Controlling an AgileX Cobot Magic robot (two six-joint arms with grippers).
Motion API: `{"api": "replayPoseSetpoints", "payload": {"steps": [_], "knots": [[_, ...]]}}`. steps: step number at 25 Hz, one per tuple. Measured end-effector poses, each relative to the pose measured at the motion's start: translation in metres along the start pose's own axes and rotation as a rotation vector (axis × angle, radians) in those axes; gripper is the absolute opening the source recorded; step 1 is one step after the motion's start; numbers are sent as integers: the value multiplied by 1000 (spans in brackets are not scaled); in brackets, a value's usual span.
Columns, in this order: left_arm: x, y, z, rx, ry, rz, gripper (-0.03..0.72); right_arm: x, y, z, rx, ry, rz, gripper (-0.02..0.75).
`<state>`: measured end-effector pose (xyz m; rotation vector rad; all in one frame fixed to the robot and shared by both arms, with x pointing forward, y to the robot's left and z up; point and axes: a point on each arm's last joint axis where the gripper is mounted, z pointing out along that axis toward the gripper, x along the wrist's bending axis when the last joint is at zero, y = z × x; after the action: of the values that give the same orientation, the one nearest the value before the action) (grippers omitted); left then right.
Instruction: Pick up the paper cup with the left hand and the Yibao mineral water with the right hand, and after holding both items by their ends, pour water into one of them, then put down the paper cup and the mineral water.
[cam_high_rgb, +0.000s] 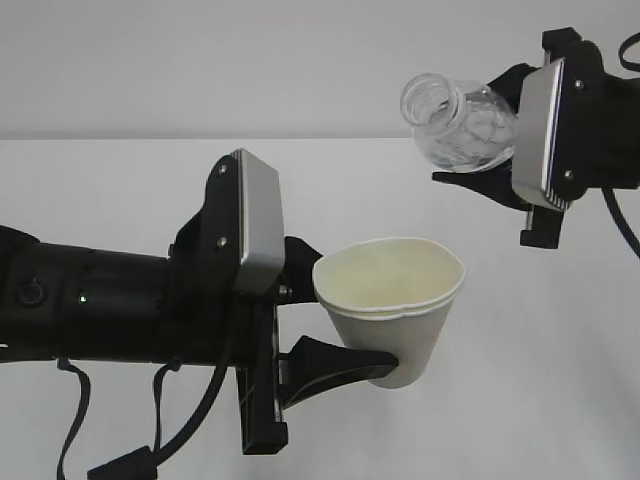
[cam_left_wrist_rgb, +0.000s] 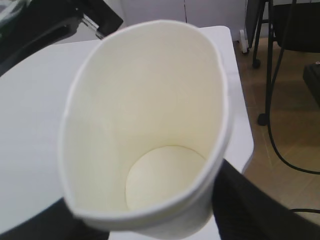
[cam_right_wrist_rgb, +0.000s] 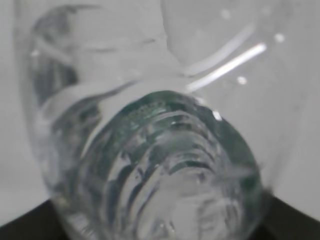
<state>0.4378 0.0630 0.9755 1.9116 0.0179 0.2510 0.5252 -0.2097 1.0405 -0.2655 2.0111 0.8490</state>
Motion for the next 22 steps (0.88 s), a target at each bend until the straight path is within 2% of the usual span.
{"api": "replayPoseSetpoints", "payload": {"steps": [8, 22], "knots": [[0, 0, 0, 0, 0, 0, 409, 0, 0, 0, 0, 2, -69, 453], [0, 0, 0, 1, 1, -2, 409, 0, 0, 0, -2, 2, -73, 453]]}}
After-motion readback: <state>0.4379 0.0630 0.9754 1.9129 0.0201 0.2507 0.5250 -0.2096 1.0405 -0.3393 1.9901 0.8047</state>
